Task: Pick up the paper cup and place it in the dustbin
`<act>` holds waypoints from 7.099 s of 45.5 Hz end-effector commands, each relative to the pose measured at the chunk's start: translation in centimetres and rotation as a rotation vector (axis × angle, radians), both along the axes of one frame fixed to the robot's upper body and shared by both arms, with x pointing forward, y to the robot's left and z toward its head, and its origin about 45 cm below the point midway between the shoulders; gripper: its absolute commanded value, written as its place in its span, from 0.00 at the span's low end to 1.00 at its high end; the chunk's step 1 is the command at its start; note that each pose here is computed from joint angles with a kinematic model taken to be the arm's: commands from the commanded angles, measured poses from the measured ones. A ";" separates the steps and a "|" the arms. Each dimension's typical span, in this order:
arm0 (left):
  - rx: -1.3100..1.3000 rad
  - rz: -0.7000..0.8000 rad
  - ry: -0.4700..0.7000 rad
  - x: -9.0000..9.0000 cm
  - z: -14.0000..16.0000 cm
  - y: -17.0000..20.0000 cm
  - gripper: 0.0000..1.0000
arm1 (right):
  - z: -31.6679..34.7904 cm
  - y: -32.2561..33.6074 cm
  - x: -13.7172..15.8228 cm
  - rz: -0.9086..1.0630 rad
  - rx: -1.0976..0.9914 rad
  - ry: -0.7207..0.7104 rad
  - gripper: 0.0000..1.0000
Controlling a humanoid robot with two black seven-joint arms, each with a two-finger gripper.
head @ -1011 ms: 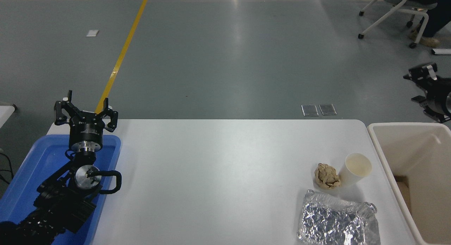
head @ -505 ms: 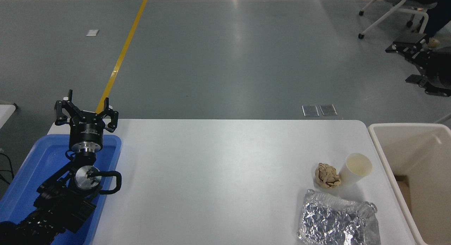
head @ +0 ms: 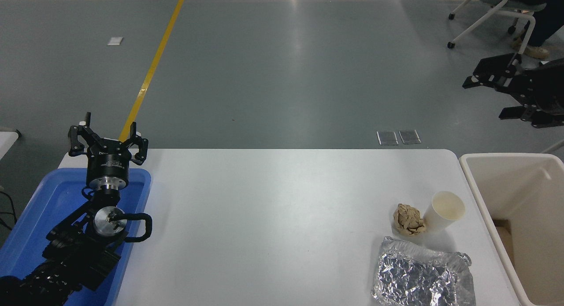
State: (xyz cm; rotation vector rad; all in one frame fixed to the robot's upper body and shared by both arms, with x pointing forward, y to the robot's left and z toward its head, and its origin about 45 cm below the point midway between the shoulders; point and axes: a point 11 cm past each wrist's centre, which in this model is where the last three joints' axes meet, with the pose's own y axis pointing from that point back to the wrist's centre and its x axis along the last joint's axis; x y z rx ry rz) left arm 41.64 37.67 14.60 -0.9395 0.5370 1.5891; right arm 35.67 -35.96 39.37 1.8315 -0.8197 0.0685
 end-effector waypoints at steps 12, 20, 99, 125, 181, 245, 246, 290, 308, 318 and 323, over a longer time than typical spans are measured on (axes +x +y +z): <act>0.001 0.001 0.000 0.0 0.0 0.1 0.99 | -0.8 1.9 -3.0 0.197 -0.062 0.140 1.00; 0.000 0.000 0.000 0.0 0.0 0.0 0.99 | -2.7 0.9 -3.2 0.179 -0.072 0.174 1.00; 0.002 0.002 0.001 0.0 0.0 0.1 0.99 | -29.2 -6.8 -2.5 0.021 -0.275 0.226 0.00; 0.001 0.003 0.000 0.0 0.0 0.1 0.99 | -26.0 -7.8 -0.8 -0.017 -0.251 0.171 0.00; 0.001 -0.001 0.000 0.0 0.0 0.0 0.99 | 4.0 -5.8 -5.8 0.171 -0.078 0.147 0.00; 0.002 0.000 0.000 0.0 0.0 0.1 0.99 | -24.6 -21.4 -2.8 -0.325 -0.266 0.135 0.00; 0.003 -0.001 0.000 0.0 0.0 0.0 0.99 | -24.6 -21.5 -2.8 -0.325 -0.268 0.135 0.00; 0.001 0.003 0.000 0.0 0.0 0.1 0.99 | -27.8 -22.2 -4.0 -0.425 -0.353 0.002 0.00; 0.002 0.004 0.001 0.0 0.0 0.1 0.99 | -30.9 -22.1 -6.4 -0.528 -0.477 0.030 0.00; 0.000 0.003 -0.001 0.0 0.0 0.1 0.99 | -31.5 -22.0 -6.8 -0.618 -0.465 0.017 0.00; 0.000 0.004 0.000 0.0 0.0 0.1 0.99 | -31.8 -21.7 -6.9 -0.630 -0.462 0.021 0.00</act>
